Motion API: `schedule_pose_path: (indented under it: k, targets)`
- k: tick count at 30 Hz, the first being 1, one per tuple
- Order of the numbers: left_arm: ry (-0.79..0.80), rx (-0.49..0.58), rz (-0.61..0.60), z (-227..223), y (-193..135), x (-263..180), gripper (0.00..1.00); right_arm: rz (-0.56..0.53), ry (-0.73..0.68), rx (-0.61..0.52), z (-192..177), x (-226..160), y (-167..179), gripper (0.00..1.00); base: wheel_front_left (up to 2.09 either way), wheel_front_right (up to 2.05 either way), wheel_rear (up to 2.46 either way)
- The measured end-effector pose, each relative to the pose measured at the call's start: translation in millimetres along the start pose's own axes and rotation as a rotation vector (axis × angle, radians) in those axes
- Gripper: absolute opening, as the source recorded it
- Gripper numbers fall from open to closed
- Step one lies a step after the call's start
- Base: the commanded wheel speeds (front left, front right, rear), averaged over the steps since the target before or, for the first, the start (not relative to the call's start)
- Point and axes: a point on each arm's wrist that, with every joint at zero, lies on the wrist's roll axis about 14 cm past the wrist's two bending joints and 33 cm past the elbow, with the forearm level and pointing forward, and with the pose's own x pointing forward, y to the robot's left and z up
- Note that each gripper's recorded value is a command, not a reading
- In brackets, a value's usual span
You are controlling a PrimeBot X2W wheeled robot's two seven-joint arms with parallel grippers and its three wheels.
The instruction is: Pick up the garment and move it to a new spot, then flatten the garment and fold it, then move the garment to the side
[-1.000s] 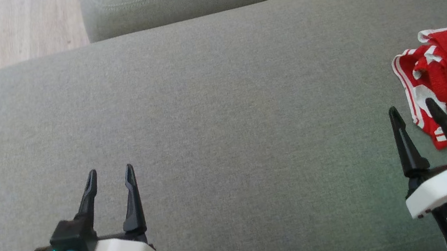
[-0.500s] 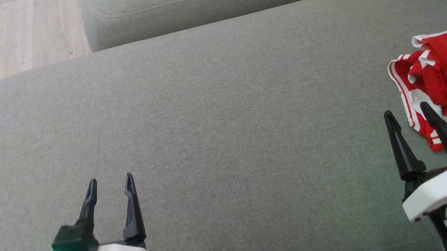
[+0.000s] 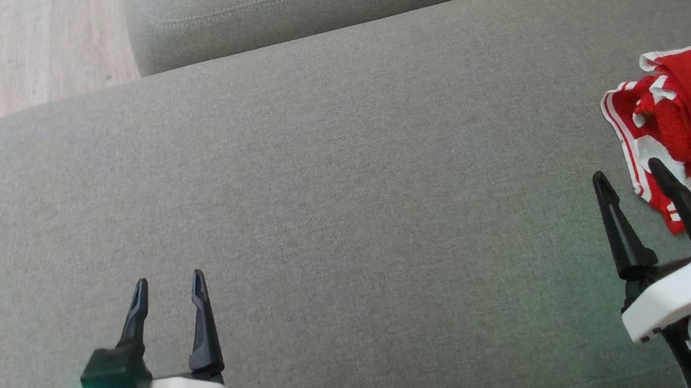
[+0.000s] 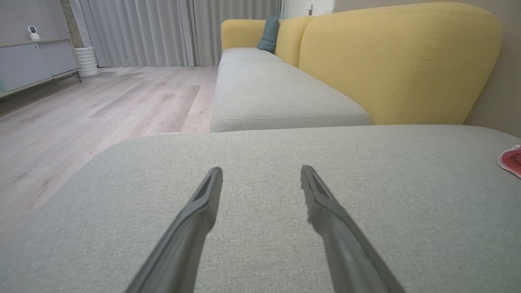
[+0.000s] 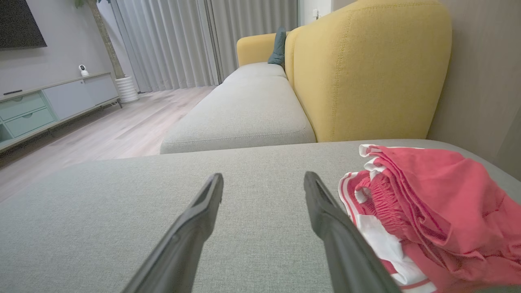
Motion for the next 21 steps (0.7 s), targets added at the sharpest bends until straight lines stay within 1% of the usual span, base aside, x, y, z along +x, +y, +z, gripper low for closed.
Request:
schedule_pose_path:
  k: [19,20,21]
  targets:
    - [0.012,0.003,-0.002,-3.6,1.9,-0.5,1.0,0.005,0.006,0.018,-2.3,2.1,1.4,1.0,0.0,0.0,0.0]
    - [0.026,0.003,-0.001,-8.1,1.9,-1.6,0.0,0.004,0.021,0.02,-7.0,1.9,1.2,0.0,0.0,0.0,0.0]
    - [0.048,0.002,0.003,-15.0,2.1,-4.3,0.0,0.003,0.042,0.023,-14.0,1.0,1.2,0.0,0.0,0.0,0.0]
